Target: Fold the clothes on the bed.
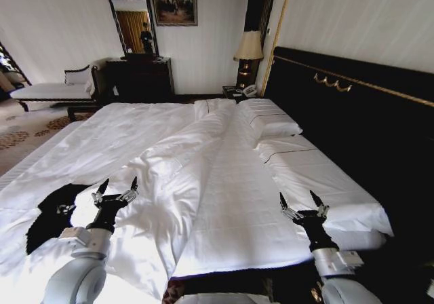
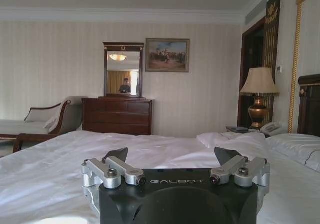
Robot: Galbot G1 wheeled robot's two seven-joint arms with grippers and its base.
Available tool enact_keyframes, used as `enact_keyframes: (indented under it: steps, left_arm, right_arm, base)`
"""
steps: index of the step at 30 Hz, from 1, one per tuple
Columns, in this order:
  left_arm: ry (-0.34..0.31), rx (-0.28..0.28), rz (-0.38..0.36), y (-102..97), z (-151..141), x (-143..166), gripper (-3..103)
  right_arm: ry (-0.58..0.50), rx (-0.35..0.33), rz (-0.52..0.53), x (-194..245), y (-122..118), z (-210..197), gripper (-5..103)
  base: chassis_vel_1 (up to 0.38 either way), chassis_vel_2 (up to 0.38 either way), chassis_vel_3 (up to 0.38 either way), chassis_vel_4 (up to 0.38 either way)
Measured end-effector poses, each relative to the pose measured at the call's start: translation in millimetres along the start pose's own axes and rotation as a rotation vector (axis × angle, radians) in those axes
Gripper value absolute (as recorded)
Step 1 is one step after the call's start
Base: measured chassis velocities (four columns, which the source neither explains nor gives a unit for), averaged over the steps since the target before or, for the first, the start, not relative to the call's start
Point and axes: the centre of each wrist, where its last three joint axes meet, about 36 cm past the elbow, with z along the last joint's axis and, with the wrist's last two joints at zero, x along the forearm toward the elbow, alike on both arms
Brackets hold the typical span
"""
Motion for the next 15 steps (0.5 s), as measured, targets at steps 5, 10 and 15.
enact_keyframes:
  steps: [5, 10, 15]
  left_arm:
    - [0.0, 0.001, -0.002, 0.6, 1.0, -0.7, 99]
    - [-0.002, 0.0, -0.004, 1.5, 0.8, -0.8, 99]
    - [-0.002, 0.001, -0.004, 1.4, 0.5, -0.3, 99]
  right_arm:
    - [-0.001, 0.003, -0.001, -0.5, -0.8, -0.1, 100]
    - [-0.002, 0.007, 0.0, -0.5, -2.1, -0.5, 100]
    - [-0.002, 0.006, -0.001, -0.1, -1.9, -1.1, 100]
  base:
    - [0.072, 0.06, -0.07, -0.046]
    - [0.094, 0.092, -0.076, -0.088]
    - [0.081, 0.101, -0.089, -0.089]
